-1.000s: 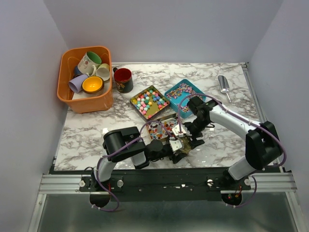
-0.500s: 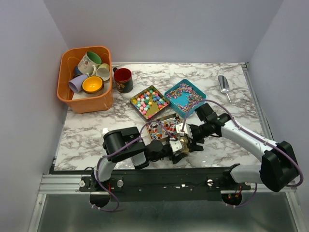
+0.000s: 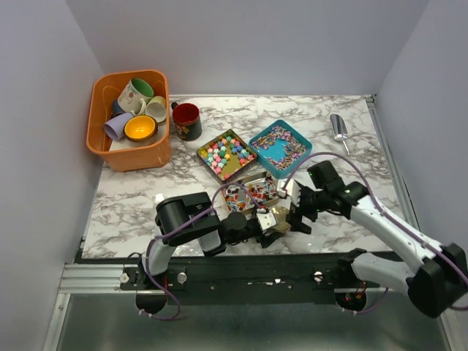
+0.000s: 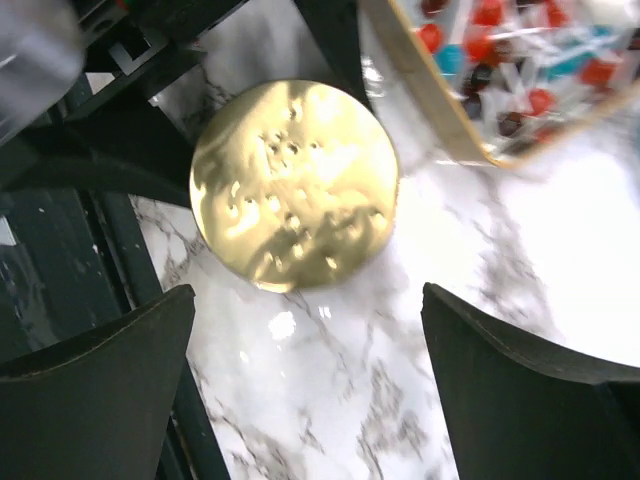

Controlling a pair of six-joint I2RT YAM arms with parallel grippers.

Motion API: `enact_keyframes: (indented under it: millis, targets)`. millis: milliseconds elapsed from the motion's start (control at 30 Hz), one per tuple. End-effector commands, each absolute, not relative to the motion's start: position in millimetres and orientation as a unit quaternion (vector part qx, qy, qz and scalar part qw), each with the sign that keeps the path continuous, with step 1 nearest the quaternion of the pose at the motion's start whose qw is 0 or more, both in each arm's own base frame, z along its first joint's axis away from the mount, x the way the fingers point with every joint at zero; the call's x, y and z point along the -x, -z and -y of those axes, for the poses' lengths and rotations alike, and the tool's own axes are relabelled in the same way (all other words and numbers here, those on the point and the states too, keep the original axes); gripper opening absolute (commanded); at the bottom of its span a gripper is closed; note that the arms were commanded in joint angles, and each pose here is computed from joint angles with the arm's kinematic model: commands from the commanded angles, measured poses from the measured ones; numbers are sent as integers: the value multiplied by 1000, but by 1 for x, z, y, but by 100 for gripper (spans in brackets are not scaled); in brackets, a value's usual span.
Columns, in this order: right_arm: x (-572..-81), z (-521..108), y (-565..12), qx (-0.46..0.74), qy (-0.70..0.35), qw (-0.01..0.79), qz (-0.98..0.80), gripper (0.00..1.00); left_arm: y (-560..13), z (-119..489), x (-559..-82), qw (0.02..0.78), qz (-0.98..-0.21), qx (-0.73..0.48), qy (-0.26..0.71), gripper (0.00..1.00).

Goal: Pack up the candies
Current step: Screw the bottle lid onto the packing bottle.

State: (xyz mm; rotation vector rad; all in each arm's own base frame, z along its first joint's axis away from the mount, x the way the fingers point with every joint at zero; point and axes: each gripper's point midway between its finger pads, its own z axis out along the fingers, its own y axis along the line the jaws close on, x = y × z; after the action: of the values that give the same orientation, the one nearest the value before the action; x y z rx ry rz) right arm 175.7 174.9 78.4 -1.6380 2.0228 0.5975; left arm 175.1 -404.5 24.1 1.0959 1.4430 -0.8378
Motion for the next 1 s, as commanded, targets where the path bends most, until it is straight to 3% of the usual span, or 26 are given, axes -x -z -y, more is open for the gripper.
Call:
enact_keyframes:
  millis: [0, 200, 300, 333, 433, 867, 967]
  targets:
    - [-171, -146, -115, 600, -174, 294, -723, 100, 14, 383, -171, 504, -637, -499, 302, 78]
    - [-174, -157, -122, 693, -167, 343, -611, 100, 15, 383, -170, 499, -644, -492, 306, 70]
    - [-182, -173, -117, 730, -188, 335, -566, 100, 18, 382, -172, 497, -650, -491, 300, 44]
    - [-186, -177, -118, 746, -189, 333, -545, 100, 18, 382, -173, 497, -651, -490, 299, 25]
    - [-195, -190, -113, 759, -226, 301, -532, 100, 21, 382, -173, 492, -652, -496, 294, 1]
    - [-192, -195, -83, 822, -268, 221, -452, 100, 27, 383, -169, 483, -652, -509, 287, 0]
    - [-191, -195, -78, 821, -282, 201, -455, 96, 27, 382, -169, 484, -651, -511, 284, 0]
